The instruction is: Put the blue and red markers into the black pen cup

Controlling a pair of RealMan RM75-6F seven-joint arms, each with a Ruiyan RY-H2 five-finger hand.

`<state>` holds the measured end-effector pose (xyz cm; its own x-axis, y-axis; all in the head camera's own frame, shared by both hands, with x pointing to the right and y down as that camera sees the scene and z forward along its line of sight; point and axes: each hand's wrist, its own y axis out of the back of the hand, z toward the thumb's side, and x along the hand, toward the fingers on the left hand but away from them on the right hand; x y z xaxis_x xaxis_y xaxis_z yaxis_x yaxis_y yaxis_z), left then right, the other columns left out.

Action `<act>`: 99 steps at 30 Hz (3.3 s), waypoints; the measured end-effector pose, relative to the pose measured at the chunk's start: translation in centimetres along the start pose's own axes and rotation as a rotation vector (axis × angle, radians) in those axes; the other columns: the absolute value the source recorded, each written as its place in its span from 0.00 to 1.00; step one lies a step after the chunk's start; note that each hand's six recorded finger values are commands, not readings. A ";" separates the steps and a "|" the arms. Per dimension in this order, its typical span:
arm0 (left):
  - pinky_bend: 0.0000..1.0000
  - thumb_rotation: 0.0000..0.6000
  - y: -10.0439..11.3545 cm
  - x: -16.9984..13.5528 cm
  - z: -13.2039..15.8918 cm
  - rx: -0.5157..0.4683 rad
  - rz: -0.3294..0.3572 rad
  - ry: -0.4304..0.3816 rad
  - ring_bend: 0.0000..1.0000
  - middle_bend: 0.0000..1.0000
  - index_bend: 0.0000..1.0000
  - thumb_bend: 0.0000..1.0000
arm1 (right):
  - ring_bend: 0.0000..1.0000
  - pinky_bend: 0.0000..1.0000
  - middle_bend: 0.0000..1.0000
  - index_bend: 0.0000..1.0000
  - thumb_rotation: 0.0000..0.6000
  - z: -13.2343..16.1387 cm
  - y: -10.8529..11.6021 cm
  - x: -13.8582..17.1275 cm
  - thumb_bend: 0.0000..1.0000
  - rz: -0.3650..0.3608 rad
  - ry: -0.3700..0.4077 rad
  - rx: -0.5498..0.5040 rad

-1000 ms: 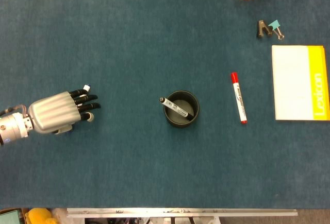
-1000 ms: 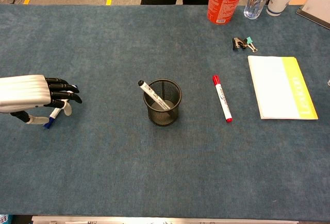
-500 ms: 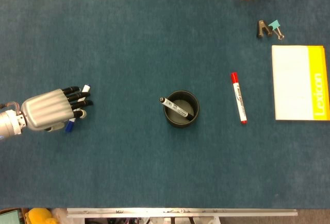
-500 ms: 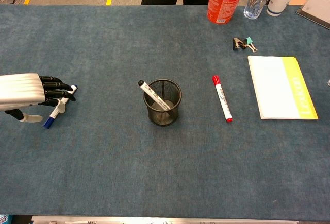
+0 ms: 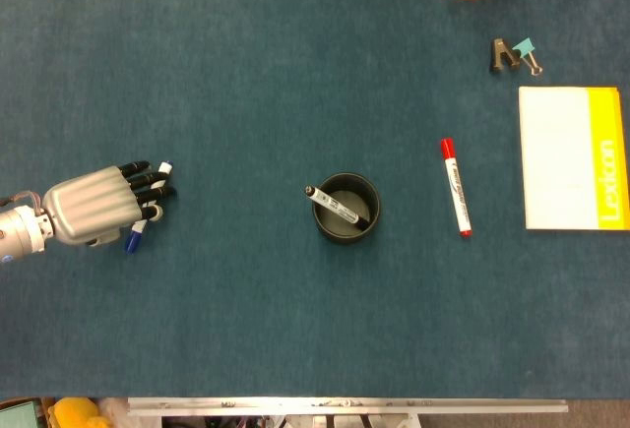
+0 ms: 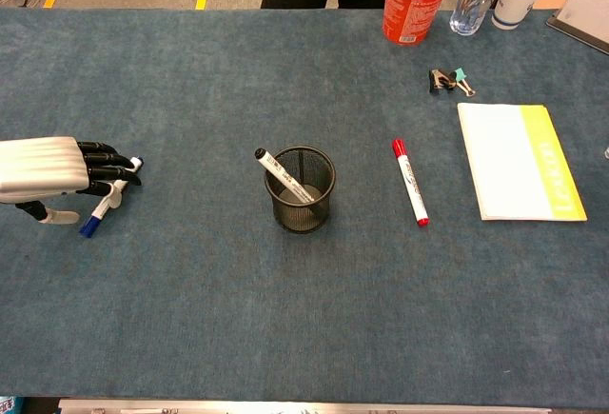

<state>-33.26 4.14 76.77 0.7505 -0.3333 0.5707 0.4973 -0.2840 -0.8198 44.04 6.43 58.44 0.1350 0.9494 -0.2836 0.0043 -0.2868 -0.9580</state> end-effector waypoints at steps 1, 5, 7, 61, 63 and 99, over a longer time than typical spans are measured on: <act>0.18 1.00 0.0 0.0 -0.1 0.000 -0.001 0.006 0.11 0.16 0.36 0.26 | 0.29 0.26 0.37 0.46 1.00 0.0 0.0 0.0 0.14 0.000 -0.001 0.000; 0.18 1.00 -0.1 -0.1 -0.7 -0.003 -0.005 0.036 0.11 0.16 0.37 0.26 | 0.29 0.26 0.37 0.46 1.00 -0.1 0.0 0.1 0.14 0.000 -0.002 -0.001; 0.18 1.00 -0.1 -0.2 -0.9 -0.010 -0.007 0.046 0.11 0.16 0.38 0.26 | 0.29 0.26 0.37 0.46 1.00 -0.2 0.0 0.0 0.14 -0.001 -0.003 -0.001; 0.01 1.00 -0.3 0.5 1.5 -0.088 0.020 0.066 0.00 0.07 0.52 0.26 | 0.29 0.26 0.37 0.47 1.00 -1.1 0.1 0.7 0.14 -0.012 -0.024 -0.014; 0.01 1.00 -0.4 0.5 1.5 -0.089 0.019 0.070 0.00 0.07 0.52 0.26 | 0.29 0.25 0.37 0.47 1.00 -1.1 0.2 0.7 0.14 -0.012 -0.023 -0.015; 0.00 1.00 1.5 0.7 1.6 -0.164 0.097 0.106 0.00 0.09 0.69 0.26 | 0.29 0.26 0.37 0.47 1.00 -1.5 0.6 0.8 0.14 -0.029 -0.024 -0.029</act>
<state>-31.26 4.89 75.88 0.7372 -0.4566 0.4981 0.3408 -0.3852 -0.8576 45.63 6.85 57.72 0.1104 0.9601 -0.2569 0.0367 -0.2622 -0.9643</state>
